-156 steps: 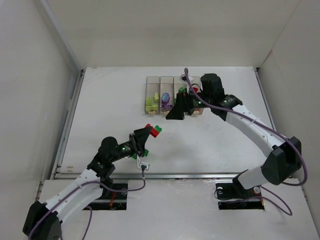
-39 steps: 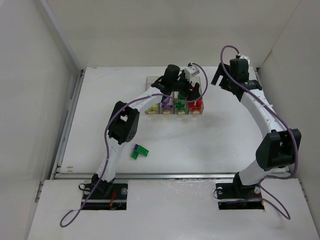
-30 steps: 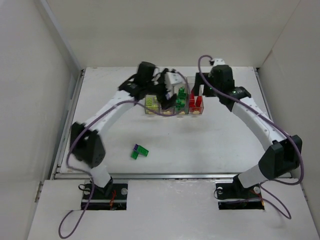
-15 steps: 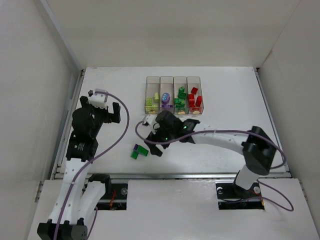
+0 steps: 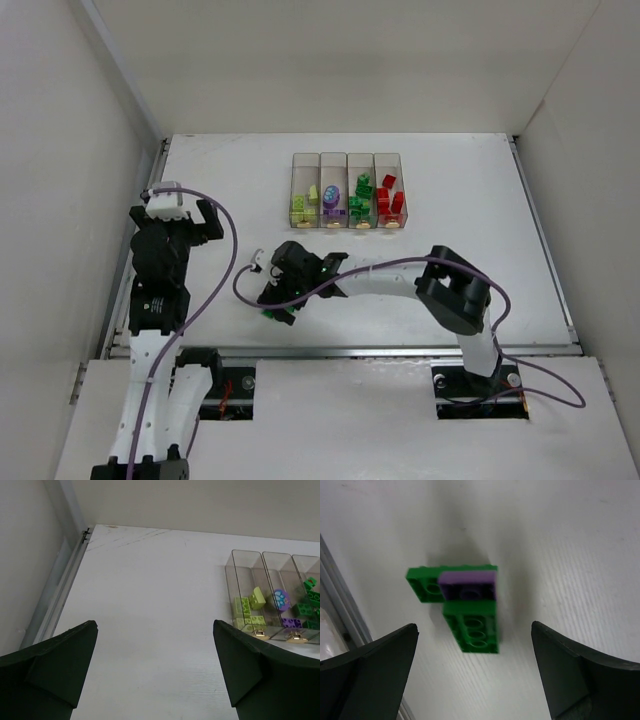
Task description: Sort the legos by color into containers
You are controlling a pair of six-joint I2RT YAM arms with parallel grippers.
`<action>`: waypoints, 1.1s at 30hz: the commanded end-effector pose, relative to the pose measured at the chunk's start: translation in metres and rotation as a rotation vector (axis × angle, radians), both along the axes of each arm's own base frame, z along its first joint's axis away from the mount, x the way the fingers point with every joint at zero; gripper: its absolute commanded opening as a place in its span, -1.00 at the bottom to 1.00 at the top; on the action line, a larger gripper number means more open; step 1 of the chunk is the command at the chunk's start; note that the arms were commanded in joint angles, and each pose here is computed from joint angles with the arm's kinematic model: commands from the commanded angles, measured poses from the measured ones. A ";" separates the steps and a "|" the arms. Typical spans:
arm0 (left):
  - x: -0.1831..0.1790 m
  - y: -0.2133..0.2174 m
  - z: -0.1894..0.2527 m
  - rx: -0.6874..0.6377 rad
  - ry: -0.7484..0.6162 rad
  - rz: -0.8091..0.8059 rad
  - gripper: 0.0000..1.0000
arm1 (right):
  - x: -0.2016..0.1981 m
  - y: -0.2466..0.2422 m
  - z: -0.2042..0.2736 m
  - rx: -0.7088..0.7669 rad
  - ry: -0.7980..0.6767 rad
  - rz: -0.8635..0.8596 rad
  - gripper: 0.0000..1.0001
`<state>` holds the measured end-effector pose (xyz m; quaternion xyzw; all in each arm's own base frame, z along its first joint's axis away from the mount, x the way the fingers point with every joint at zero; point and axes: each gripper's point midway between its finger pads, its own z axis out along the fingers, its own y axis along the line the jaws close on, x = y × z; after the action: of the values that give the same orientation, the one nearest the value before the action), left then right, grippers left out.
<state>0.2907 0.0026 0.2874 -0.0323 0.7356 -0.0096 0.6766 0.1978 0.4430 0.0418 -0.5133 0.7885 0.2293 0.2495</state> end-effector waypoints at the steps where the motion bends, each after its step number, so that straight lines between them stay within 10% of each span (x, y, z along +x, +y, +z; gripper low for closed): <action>1: -0.003 0.005 0.016 -0.062 -0.076 0.027 1.00 | 0.008 0.034 0.020 0.093 -0.057 -0.006 1.00; 8: -0.007 0.011 0.006 -0.062 -0.054 0.049 1.00 | 0.024 0.040 0.019 0.088 -0.098 -0.080 0.65; 16: -0.007 0.005 -0.001 -0.035 -0.033 0.004 1.00 | 0.023 0.051 0.030 0.121 -0.087 -0.058 -0.96; 33: 0.013 -0.103 -0.030 0.405 0.020 -0.771 0.76 | 0.141 -0.053 0.174 0.382 0.163 -0.421 -1.00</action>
<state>0.3034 -0.0753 0.2558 0.2593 0.7323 -0.1149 0.6192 0.3674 0.3775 0.1706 -0.2503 0.8555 0.3124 0.3285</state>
